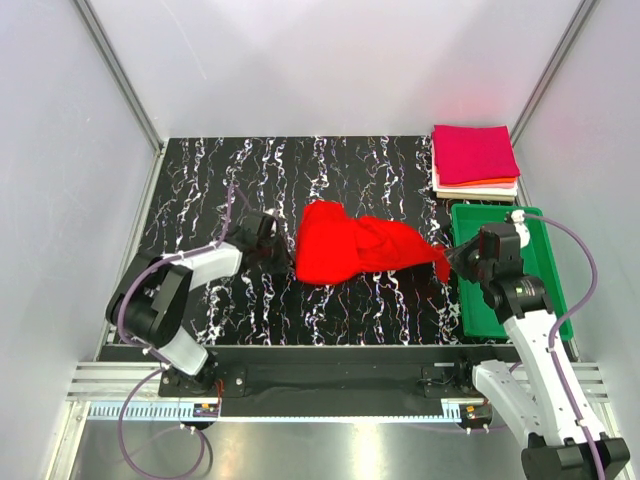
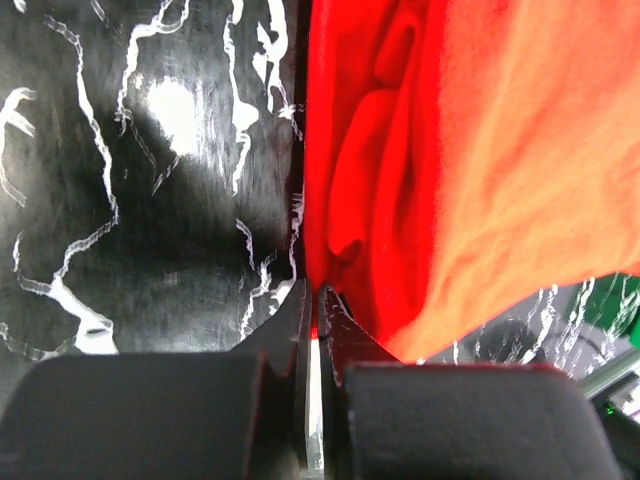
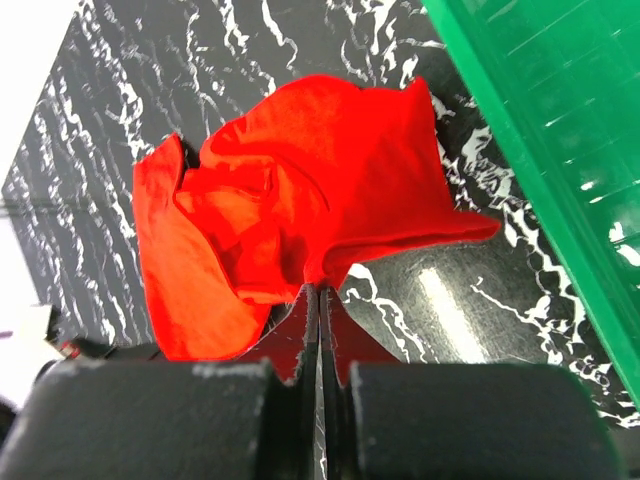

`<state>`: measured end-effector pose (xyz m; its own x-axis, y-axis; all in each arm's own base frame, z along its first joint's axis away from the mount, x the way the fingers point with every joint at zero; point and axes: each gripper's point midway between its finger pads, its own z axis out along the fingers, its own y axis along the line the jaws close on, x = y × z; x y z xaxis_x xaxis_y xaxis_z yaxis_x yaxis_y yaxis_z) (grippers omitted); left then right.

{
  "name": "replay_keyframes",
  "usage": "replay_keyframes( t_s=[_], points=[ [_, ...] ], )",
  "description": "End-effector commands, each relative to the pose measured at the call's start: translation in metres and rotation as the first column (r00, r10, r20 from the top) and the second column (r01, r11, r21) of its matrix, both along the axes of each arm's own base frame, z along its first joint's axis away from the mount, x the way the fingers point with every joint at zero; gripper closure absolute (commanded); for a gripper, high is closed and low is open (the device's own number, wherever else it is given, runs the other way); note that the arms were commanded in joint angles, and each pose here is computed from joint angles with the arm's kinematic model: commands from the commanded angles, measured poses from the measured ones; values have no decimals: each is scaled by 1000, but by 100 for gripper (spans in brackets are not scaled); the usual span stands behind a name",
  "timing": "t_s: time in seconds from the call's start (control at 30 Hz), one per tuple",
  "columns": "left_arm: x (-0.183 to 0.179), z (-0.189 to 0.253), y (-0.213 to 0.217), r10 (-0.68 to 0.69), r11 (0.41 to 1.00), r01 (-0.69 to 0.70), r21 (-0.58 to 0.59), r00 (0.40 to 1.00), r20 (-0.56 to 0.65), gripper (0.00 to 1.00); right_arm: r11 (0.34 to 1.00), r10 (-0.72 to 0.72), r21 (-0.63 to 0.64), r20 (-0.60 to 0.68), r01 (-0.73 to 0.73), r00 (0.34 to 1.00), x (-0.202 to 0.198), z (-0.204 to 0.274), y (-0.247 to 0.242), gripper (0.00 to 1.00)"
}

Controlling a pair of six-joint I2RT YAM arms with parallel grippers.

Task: Fold and stack the t-shirts
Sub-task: Flatten the tshirt out

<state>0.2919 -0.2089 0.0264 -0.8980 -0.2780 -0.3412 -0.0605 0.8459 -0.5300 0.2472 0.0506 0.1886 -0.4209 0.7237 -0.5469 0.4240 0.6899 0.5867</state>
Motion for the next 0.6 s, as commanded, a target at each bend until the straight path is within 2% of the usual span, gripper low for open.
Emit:
replay_keyframes(
  t_s=[0.0, 0.03, 0.1, 0.13, 0.17, 0.2, 0.23, 0.27, 0.4, 0.57],
  points=[
    [31, 78, 5, 11, 1000, -8, -22, 988, 152, 100, 998, -61, -28, 70, 63, 996, 24, 37, -10, 100],
    [38, 110, 14, 40, 999, -38, -16, 973, 228, 100, 997, -63, -28, 133, 68, 989, 33, 69, -11, 100],
    [51, 170, 31, 64, 997, -72, 12, 944, 323, 100, 993, -81, -79, 133, 92, 988, 49, 87, -18, 100],
    [55, 199, 44, 96, 992, -118, 35, 920, 381, 100, 991, -89, -81, 189, 105, 978, 54, 123, -20, 100],
    [55, 243, 55, 116, 988, -148, 43, 897, 427, 100, 988, -90, -108, 179, 110, 980, 62, 130, -23, 100],
    [55, 266, 65, 112, 985, -160, 65, 878, 466, 100, 985, -102, -121, 193, 127, 976, 65, 144, -27, 100],
    [53, 289, 77, 136, 977, -201, 76, 853, 505, 100, 983, -106, -118, 251, 140, 962, 65, 178, -30, 100],
    [47, 325, 88, 155, 971, -230, 70, 822, 548, 100, 979, -103, -148, 221, 137, 970, 66, 178, -33, 100],
    [24, 389, 121, 199, 942, -325, 82, 737, 645, 100, 965, -125, -191, 260, 178, 957, 61, 213, -46, 100],
    [7, 403, 124, 194, 948, -311, 62, 722, 664, 100, 959, -121, -218, 264, 182, 957, 47, 218, -51, 100]
  ],
)
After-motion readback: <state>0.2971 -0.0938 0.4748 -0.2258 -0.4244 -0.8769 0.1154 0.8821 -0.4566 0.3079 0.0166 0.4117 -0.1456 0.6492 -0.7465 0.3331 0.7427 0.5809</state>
